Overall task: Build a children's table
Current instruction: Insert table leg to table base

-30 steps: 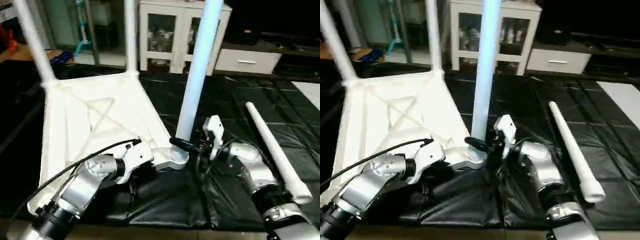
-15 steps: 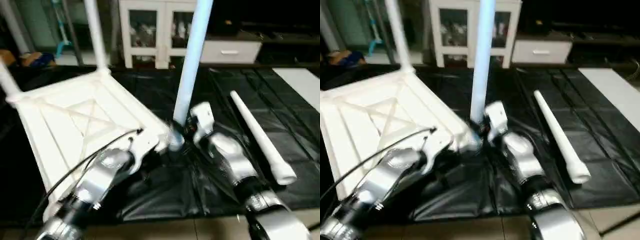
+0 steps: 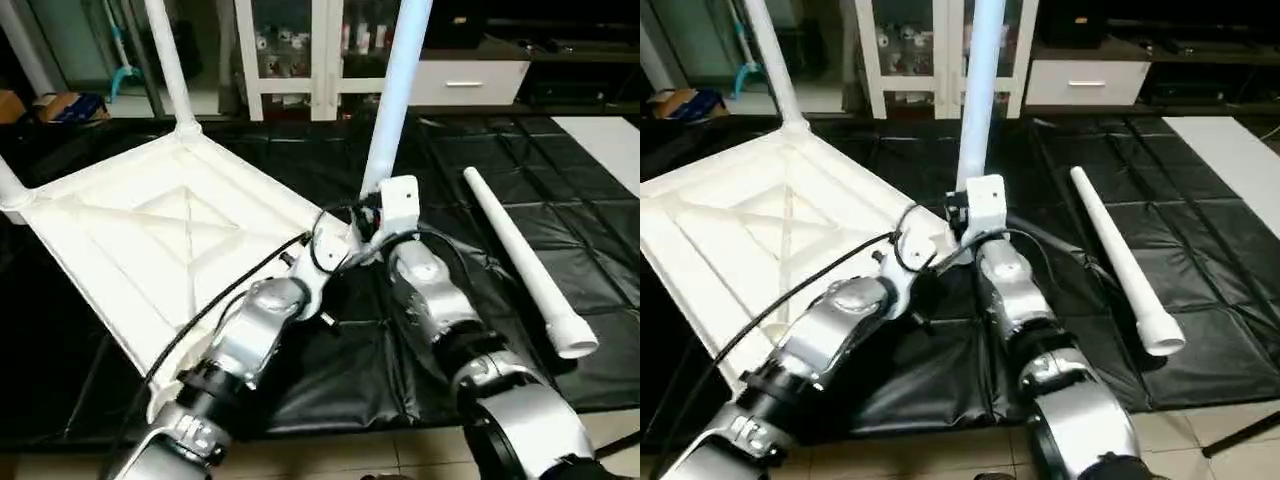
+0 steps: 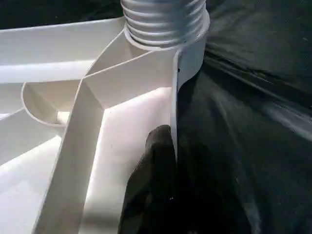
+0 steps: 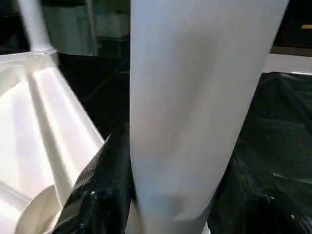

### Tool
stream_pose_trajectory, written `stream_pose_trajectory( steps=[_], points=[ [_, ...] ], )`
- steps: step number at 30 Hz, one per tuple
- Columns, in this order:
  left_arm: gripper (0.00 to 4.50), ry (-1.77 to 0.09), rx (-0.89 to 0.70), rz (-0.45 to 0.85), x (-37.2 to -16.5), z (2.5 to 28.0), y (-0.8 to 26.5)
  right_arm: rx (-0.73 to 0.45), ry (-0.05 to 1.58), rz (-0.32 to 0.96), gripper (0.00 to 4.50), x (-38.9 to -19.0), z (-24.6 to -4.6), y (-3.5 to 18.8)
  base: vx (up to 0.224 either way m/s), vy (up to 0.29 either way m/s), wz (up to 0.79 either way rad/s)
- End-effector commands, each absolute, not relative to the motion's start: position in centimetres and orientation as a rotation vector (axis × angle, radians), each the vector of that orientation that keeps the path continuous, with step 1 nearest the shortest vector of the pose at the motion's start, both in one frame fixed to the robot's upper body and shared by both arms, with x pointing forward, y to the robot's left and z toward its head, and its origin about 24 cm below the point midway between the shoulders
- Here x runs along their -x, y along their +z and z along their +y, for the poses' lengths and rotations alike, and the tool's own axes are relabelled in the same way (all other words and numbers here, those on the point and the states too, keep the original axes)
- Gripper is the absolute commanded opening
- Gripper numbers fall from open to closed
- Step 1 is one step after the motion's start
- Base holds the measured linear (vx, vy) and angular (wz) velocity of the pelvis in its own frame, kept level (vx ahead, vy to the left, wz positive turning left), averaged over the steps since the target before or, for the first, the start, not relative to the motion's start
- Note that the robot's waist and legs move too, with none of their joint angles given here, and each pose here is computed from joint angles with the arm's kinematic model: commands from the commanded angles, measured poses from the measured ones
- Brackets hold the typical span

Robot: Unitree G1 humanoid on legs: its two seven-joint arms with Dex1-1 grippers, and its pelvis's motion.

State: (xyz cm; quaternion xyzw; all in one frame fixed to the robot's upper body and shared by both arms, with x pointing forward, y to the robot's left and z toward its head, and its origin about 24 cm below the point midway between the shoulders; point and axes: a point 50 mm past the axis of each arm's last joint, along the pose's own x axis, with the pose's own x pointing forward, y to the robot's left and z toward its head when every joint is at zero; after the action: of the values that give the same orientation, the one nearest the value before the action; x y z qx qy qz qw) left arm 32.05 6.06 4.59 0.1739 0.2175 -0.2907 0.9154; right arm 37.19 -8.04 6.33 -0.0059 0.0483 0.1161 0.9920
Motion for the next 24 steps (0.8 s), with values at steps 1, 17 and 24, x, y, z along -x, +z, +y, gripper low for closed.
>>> stream_pose_trajectory(
  steps=[1, 17, 24],
  points=[
    [0.00, -0.446, -0.368, 0.378, -33.5, 8.4, 6.1, 0.016, 0.073, 0.370, 1.82, -35.1, -11.4, 0.4, 0.000, 0.000, 0.00],
    [0.00, -0.461, -0.358, 0.403, -32.9, 9.1, 5.5, -0.020, 0.297, 0.222, 2.52, -36.3, -9.5, 3.4, 0.000, 0.000, 0.00],
    [0.00, -0.490, -0.364, 0.399, -32.5, 9.6, 5.6, -0.040, 0.404, 0.116, 2.79, -37.3, -9.8, 6.3, 0.000, 0.000, 0.00]
  ],
)
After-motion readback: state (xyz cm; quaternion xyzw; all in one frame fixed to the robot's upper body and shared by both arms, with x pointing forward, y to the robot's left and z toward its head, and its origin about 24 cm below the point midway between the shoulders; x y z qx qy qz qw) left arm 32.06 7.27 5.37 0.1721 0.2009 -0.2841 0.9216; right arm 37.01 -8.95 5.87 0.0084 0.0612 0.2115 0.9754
